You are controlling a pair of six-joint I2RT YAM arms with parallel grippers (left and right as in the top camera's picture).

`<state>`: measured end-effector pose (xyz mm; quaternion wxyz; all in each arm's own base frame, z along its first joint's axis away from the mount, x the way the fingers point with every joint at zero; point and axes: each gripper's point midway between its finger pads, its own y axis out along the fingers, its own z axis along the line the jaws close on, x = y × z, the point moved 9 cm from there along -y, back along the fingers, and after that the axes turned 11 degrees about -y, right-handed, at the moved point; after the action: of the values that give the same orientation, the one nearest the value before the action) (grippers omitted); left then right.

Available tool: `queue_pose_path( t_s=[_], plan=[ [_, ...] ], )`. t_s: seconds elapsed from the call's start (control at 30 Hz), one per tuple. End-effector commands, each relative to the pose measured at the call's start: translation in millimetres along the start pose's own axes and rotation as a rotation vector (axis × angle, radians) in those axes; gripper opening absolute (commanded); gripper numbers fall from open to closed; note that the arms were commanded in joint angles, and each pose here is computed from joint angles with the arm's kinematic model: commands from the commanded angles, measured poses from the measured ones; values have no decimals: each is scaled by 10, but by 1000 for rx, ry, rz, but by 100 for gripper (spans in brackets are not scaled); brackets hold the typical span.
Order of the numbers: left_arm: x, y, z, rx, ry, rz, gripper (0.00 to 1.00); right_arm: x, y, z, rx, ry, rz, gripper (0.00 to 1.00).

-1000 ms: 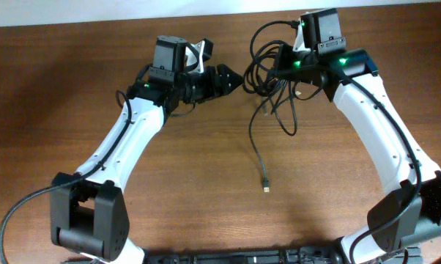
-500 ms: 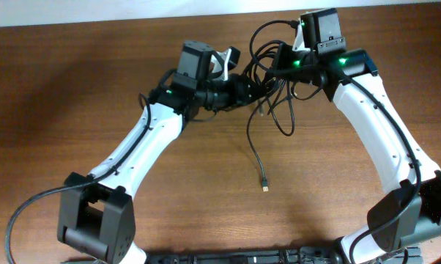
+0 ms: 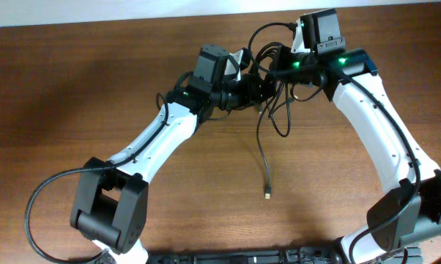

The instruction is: Untangle cables

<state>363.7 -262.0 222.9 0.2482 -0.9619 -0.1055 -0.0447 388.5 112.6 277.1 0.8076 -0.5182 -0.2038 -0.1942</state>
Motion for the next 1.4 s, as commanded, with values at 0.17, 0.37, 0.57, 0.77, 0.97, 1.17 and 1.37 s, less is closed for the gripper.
queue_pose_path(
  t_s=[0.17,0.37,0.57,0.77,0.97,1.17,1.37],
  plan=[
    [96,2,107,87,7,-80,0,-13,-15,92,76,6,20,4],
    [189,-201,226,143,138,-87,0,-91,-21,-80,-103,26,46,4],
    [316,-1039,266,216,70,-170,0,-188,-81,-305,-364,74,64,4],
    [158,-1486,286,285,-44,-175,0,-191,-81,-306,-365,74,65,4],
    [29,-1477,345,325,-92,-109,58,-107,-17,-17,-25,-185,69,4],
    [33,-1478,348,334,0,-97,67,-318,-65,-13,100,-311,213,8],
    [84,-1499,399,415,152,-121,73,-371,-188,-522,-274,-123,276,42]
  ],
)
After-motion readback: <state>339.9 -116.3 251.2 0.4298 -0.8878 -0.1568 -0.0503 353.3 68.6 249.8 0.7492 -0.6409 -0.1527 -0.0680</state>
